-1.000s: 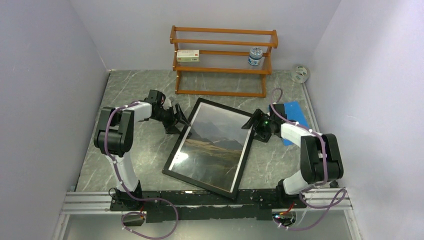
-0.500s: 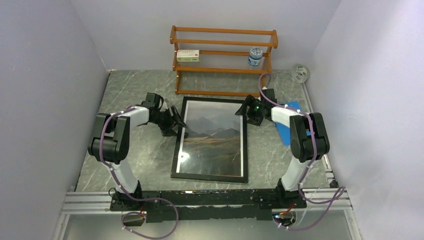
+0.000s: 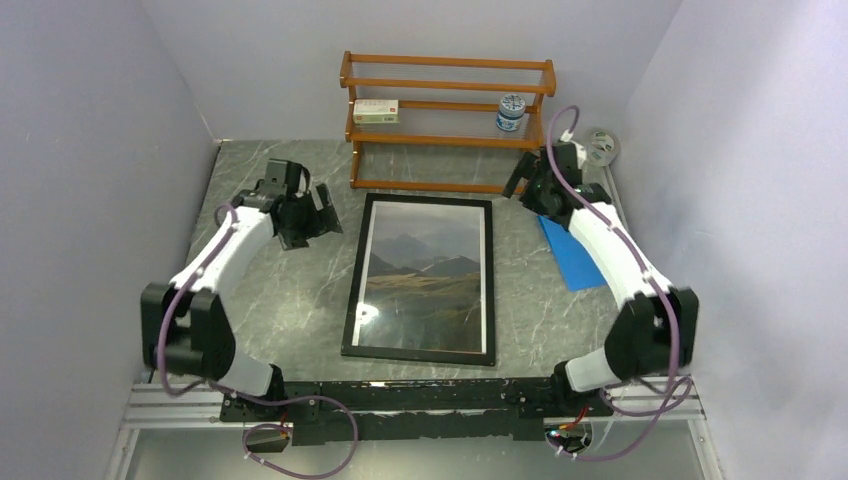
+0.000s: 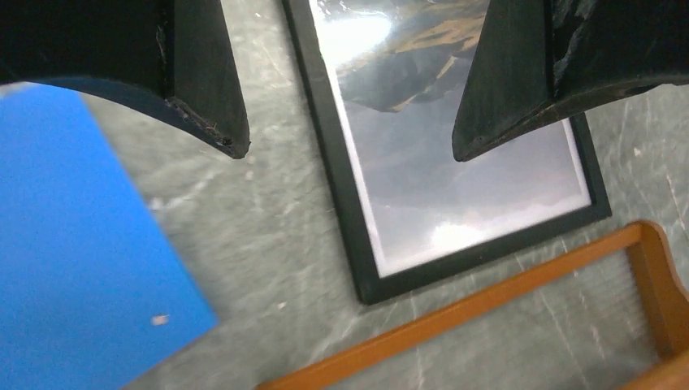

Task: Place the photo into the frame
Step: Adjust the photo frame at the center of the board, then reset both arms

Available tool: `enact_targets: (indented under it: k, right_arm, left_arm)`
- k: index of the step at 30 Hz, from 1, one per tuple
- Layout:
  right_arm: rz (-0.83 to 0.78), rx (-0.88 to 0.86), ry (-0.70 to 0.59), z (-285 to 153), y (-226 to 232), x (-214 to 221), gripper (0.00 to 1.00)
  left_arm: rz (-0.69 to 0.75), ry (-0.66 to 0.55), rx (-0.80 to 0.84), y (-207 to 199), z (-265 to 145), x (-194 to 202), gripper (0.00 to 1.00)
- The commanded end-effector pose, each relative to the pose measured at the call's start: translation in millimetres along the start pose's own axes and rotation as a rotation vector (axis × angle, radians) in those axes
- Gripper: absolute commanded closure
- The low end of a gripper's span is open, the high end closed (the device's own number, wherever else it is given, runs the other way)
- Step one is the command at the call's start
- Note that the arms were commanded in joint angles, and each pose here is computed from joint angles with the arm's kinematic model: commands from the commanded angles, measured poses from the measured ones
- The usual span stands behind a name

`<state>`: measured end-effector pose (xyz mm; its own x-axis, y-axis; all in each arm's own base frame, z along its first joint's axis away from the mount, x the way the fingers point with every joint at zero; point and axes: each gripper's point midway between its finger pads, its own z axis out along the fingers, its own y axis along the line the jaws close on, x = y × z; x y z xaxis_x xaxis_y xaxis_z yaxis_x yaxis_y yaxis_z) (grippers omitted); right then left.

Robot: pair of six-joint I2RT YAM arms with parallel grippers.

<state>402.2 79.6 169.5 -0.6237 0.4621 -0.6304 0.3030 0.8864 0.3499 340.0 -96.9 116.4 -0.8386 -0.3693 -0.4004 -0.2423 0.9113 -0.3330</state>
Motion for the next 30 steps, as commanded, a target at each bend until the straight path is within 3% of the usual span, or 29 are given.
enact_targets:
  k: [1,5,11,22,30]
  right_arm:
    - [-0.046,0.216,-0.137,-75,-47,-29,0.02]
    - [-0.059,0.250,-0.241,-137,-69,-36,0.03]
    - [-0.038,0.122,-0.349,-209,-73,-29,0.01]
    - [0.014,0.033,-0.490,-324,-89,-27,0.01]
    - [0.018,-0.008,-0.543,-363,-92,-27,0.01]
  left_arm:
    - [0.062,-0.133,0.008,-5,-72,-18,0.09]
    - [0.106,-0.281,0.098,-14,-136,-20,0.09]
    - [0.146,-0.506,0.155,-7,-228,-8,0.06]
    - [0.152,-0.626,0.086,28,-313,26,0.06]
    - [0.176,-0.682,0.122,32,-350,42,0.06]
